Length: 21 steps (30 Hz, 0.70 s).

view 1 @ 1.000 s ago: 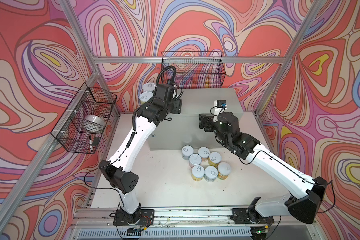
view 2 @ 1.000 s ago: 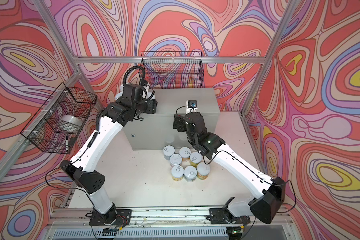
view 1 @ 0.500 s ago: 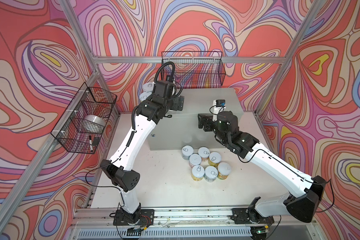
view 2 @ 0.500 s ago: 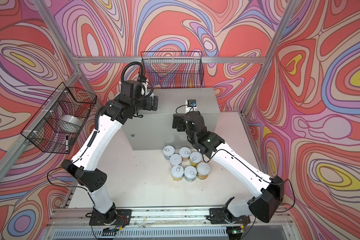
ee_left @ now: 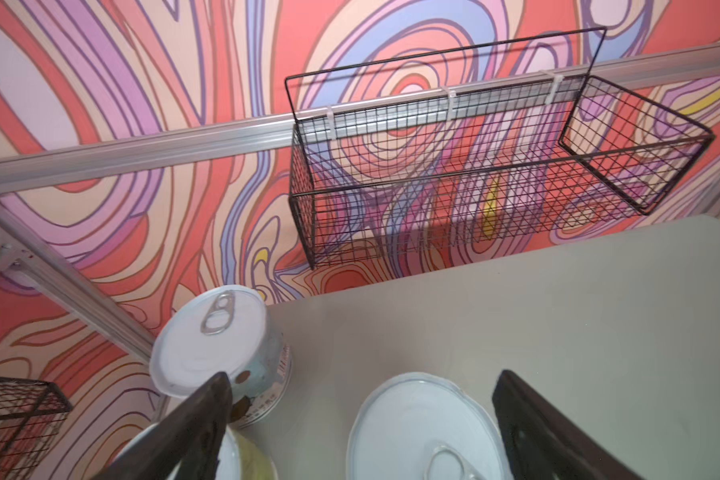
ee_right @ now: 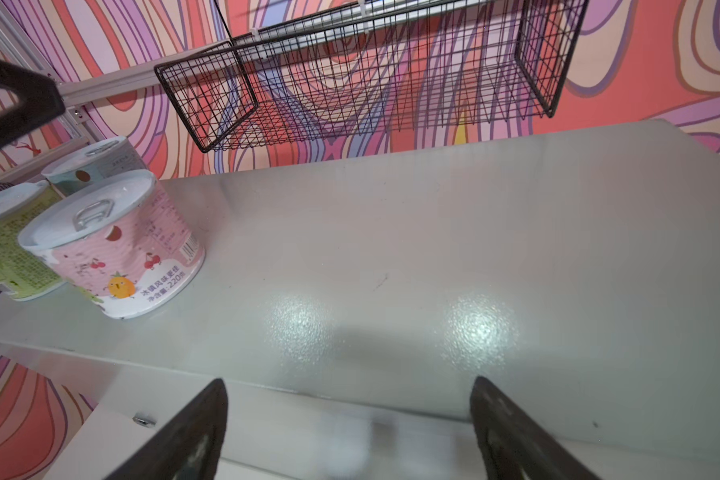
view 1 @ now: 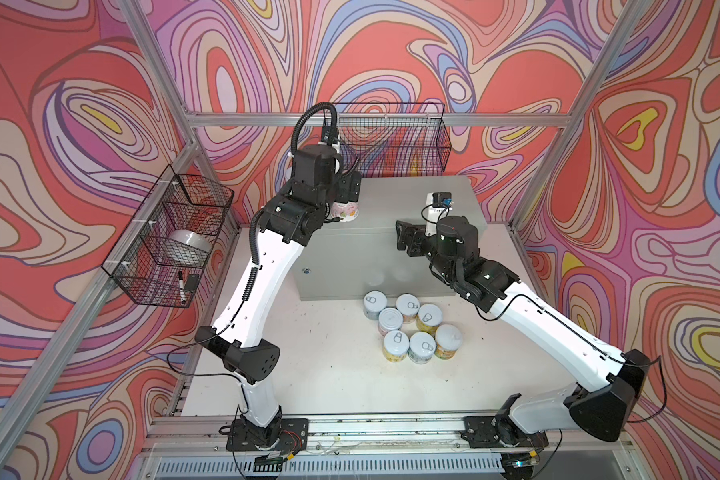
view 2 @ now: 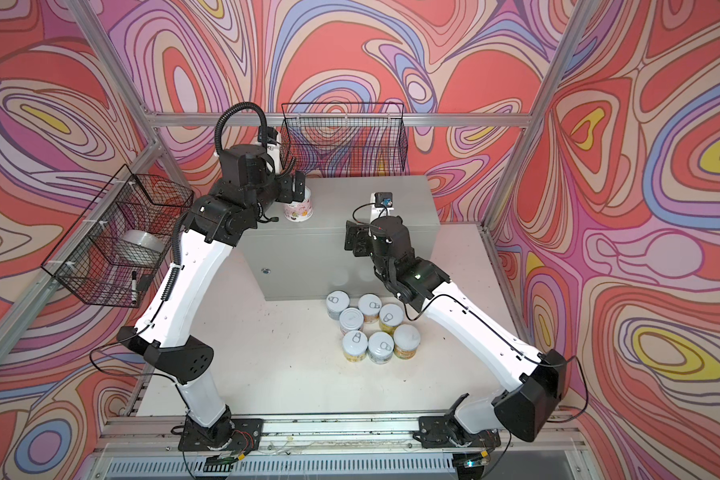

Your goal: Place and organize the canned foods onto the counter

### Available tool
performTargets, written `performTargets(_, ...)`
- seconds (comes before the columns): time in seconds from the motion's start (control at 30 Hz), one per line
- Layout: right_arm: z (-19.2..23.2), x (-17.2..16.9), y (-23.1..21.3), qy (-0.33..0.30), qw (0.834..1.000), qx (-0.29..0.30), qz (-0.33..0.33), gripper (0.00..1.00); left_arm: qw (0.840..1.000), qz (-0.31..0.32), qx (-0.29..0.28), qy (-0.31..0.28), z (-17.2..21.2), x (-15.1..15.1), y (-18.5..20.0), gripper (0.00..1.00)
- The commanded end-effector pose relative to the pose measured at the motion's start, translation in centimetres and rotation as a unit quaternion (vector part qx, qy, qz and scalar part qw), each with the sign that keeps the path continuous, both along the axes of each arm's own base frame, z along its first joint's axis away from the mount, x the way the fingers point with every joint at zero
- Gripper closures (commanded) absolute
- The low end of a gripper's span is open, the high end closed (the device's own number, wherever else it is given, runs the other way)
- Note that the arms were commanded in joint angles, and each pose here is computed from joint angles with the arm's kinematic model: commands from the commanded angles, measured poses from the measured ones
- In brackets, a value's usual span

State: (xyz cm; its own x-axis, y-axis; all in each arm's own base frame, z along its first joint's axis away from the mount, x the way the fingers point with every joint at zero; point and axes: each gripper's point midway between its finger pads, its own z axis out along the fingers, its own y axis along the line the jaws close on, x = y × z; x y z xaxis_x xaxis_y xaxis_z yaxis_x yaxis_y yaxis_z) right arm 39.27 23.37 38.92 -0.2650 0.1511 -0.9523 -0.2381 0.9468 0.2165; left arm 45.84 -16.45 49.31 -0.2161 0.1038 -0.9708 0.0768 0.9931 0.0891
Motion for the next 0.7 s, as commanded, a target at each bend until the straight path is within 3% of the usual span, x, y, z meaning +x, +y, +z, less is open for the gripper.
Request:
performTargets(0.0,0.8,0.4,1.0,-0.01,1.0,-0.008,0.022,0.1,0.996,0.068,0.001,-0.066,5.1,-2.6,4.1,0.0)
performTargets(0.2,1.4,0.8,3.0,-0.014,0.998,-0.01,0.065,0.2,0.995,0.007,-0.034,-0.092,6.9,-7.0,4.2,0.0)
performTargets(0.3,2.1,1.0,4.1,-0.021,0.996,-0.009,0.089,0.23,0.991,-0.049,-0.042,-0.119,5.8,-9.1,3.4,0.0)
performTargets(0.4,2.6,1.3,5.3,-0.022,0.993,-0.008,0.112,0.24,0.989,-0.055,-0.067,-0.123,3.7,-11.1,4.1,0.0)
performTargets(0.57,2.5,1.2,8.0,-0.019,0.985,-0.005,0.174,0.25,0.987,-0.102,-0.111,-0.06,-0.4,-14.3,3.6,0.0)
performTargets(0.67,2.3,1.3,9.1,-0.016,0.98,0.001,0.197,0.25,0.986,-0.093,-0.132,-0.035,-3.3,-15.2,4.1,0.0)
